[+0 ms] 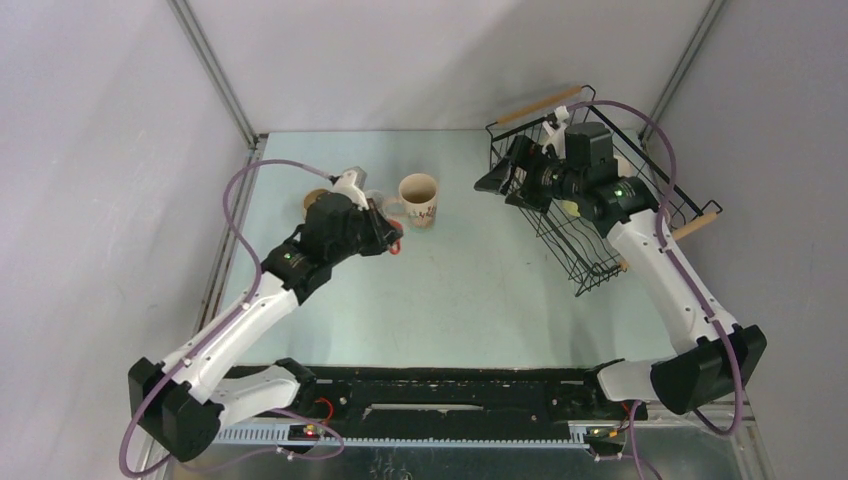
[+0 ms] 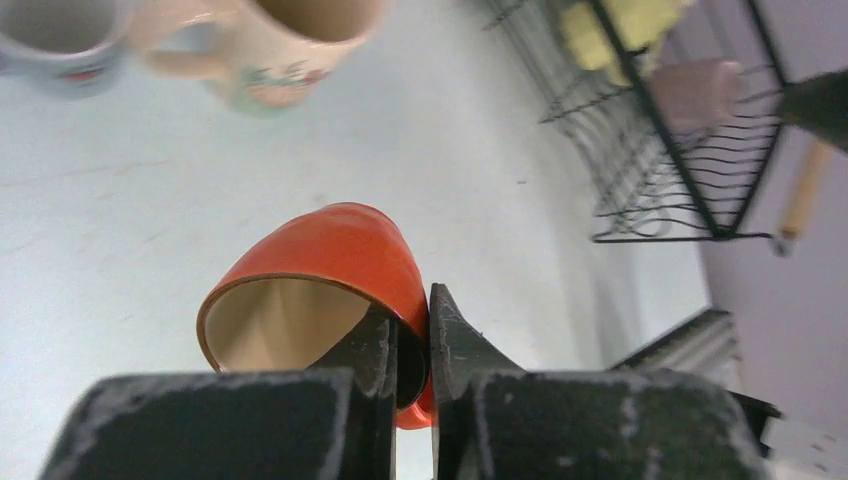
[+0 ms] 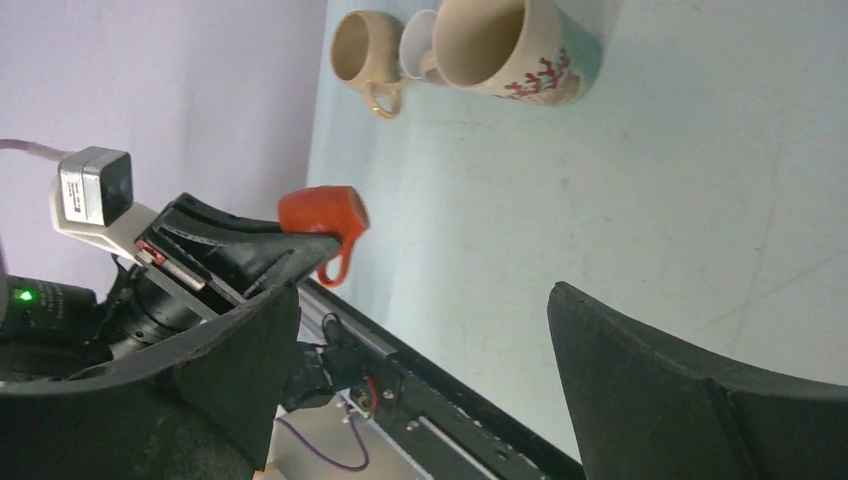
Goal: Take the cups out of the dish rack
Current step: Place the cup at the center of the board.
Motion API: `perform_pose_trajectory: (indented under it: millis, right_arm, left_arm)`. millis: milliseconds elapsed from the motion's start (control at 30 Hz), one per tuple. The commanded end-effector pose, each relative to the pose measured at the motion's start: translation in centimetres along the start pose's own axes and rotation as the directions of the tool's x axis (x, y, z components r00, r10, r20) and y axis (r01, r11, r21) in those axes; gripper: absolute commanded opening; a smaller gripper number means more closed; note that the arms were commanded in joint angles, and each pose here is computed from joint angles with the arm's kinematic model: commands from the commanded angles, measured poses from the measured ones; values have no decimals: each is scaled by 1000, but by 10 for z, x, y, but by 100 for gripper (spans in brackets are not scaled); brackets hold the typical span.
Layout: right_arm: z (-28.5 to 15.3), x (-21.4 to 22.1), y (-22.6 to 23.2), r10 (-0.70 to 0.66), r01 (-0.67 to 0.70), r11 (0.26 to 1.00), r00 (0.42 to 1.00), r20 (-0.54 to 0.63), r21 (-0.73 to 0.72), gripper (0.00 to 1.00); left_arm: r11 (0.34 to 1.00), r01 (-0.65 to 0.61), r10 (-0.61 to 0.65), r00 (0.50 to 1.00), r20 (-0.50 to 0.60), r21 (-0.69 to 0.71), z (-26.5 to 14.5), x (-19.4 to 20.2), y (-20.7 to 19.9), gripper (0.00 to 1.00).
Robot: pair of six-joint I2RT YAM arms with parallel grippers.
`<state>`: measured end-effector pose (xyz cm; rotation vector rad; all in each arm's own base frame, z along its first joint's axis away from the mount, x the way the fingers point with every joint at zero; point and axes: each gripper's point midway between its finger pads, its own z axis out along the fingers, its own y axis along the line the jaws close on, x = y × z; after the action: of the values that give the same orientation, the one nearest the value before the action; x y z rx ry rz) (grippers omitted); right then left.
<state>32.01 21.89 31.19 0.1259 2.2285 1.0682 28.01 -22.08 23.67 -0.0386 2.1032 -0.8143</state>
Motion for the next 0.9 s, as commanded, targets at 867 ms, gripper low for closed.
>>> perform_pose_trajectory:
  millis: [867]
  right_arm:
    - [-23, 15, -13, -178, 176, 981, 984, 17, 79, 100]
  left_arm:
    - [619, 99, -202, 979, -36, -779, -18, -14, 274, 0]
